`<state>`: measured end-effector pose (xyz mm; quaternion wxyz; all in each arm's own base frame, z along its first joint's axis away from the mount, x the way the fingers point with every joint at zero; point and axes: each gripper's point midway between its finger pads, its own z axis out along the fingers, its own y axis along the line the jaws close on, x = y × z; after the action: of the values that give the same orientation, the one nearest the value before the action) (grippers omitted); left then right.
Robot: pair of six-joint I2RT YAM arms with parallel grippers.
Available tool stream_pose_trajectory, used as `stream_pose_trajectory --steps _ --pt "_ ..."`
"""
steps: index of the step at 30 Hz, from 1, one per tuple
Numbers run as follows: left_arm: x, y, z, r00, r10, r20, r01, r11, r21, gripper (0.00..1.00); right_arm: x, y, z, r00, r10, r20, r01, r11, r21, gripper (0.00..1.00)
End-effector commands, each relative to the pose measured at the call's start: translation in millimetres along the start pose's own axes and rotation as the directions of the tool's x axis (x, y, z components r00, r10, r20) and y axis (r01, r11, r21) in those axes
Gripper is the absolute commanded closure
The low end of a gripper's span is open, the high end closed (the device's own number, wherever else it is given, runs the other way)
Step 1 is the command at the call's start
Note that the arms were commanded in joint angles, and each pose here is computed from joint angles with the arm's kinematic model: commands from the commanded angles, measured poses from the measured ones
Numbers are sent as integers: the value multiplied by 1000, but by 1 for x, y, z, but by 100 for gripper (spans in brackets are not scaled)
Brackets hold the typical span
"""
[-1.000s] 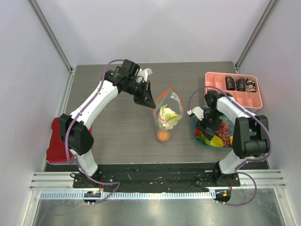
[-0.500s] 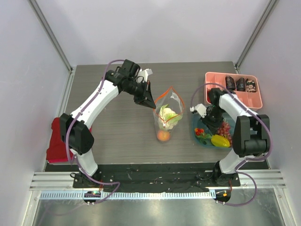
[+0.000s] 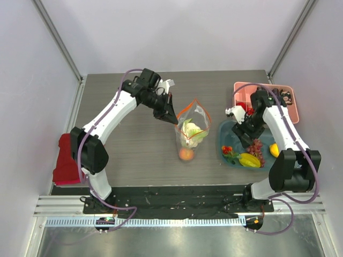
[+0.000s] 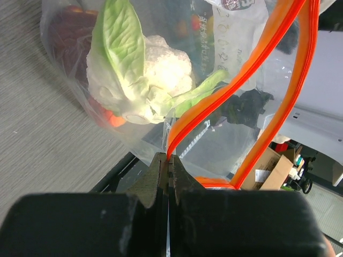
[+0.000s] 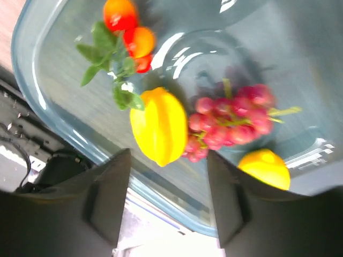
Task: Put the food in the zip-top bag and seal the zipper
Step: Pick up the fake fruit from the bin.
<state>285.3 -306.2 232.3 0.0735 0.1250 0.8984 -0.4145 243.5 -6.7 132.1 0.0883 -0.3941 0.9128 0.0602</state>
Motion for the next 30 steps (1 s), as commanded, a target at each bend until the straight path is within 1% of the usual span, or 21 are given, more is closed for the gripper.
stream_pose_trajectory --steps 1,2,3,4,8,9,12,18,20,25,30 --pt "-4 -9 -5 1000 29 7 -29 999 38 100 14 17 18 992 -58 -114 55 998 -33 24" --pt "-3 -8 -5 1000 28 6 -28 999 38 100 14 22 26 986 -83 -142 77 996 -47 18" --pt "-4 -9 -4 1000 27 7 -27 999 39 100 15 23 31 984 -81 -158 75 996 -44 15" --pt "-3 -8 -4 1000 26 6 -26 999 40 100 14 17 36 981 -88 -175 86 996 -20 13" --pt "-3 -7 -4 1000 28 6 -28 999 35 100 11 16 58 965 -102 -243 100 995 -19 13" --pt "-2 -7 -4 1000 27 5 -27 999 34 100 16 12 63 950 -111 -293 113 994 -9 14" --pt "-2 -5 -3 1000 25 5 -25 999 31 100 27 9 73 921 -137 -364 136 990 -27 18" --pt "-6 -4 -4 1000 26 12 -26 999 30 100 46 9 83 880 -177 -440 170 984 -57 25" --pt "-6 -4 -3 1000 24 12 -25 999 30 100 53 11 87 868 -190 -459 178 982 -69 26" --pt "-7 -2 0 1000 8 1 -8 999 31 100 58 16 91 860 -192 -472 171 981 -88 27" --pt "-9 -2 -1 1000 4 3 -4 999 32 100 45 21 75 874 -217 -435 206 976 -74 21"
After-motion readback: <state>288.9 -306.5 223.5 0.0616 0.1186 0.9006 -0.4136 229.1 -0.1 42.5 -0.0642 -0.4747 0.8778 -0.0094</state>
